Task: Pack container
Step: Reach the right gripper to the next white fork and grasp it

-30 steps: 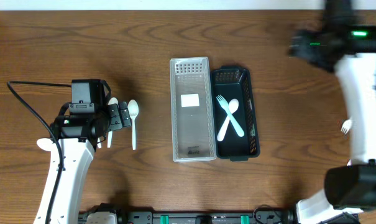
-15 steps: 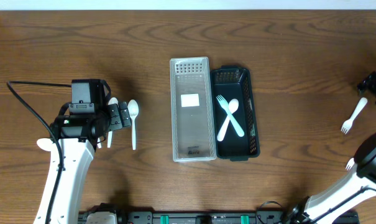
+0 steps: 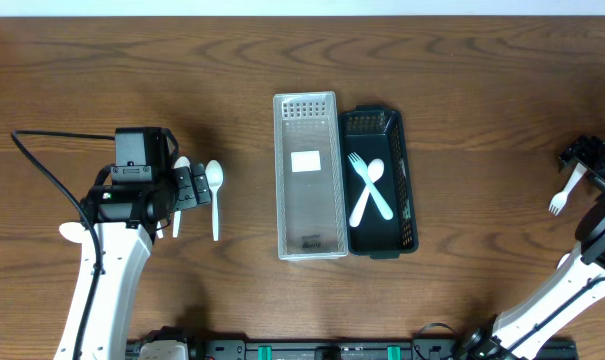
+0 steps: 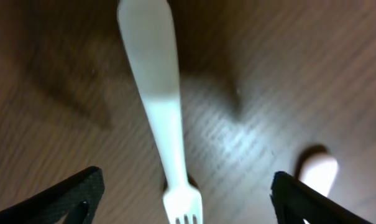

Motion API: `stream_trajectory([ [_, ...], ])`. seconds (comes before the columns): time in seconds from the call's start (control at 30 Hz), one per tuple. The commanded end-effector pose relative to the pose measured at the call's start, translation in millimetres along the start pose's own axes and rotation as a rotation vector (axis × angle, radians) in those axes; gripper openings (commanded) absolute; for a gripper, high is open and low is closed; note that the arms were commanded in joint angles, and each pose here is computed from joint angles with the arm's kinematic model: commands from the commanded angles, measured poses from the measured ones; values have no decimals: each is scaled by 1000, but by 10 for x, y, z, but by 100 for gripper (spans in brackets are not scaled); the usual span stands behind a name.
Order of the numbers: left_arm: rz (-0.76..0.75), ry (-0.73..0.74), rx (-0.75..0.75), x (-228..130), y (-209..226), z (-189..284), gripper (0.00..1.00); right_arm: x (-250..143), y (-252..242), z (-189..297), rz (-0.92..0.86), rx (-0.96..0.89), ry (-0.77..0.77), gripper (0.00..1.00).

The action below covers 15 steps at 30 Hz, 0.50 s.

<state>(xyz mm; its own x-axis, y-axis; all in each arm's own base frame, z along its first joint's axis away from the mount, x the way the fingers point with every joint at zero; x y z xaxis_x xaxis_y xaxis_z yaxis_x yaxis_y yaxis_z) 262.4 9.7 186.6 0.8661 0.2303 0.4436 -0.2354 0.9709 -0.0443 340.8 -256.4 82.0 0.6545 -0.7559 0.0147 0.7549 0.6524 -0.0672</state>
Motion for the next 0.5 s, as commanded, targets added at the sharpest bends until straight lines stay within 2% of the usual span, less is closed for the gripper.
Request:
stream_trajectory([
  [0.0, 11, -20, -2, 60, -16, 51, 98, -78, 126, -161, 69, 27, 32, 87],
  [0.33, 11, -21, -2, 61, -16, 51, 98, -261, 143, -463, 95, 42, 70, 81],
  [0.4, 11, -21, -2, 61, -16, 51, 98, -276, 140, -477, 95, 41, 74, 74],
  [0.47, 11, -20, -2, 60, -16, 51, 98, -285, 138, -479, 95, 40, 79, 61],
])
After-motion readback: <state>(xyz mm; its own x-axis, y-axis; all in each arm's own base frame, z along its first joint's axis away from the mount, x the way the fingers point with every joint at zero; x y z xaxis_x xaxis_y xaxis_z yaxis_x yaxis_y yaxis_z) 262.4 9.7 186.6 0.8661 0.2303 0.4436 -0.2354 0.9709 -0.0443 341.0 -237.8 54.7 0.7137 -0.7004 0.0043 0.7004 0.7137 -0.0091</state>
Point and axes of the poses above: each gripper's point midway between its finger pads, its own z axis back along the fingers, its own y axis along the line the jaws close on, x = y × z, the point moved 6 cm from there along z, back along the fingers, and after that the axes turned 1 degree about z, right-handed, at the moved point
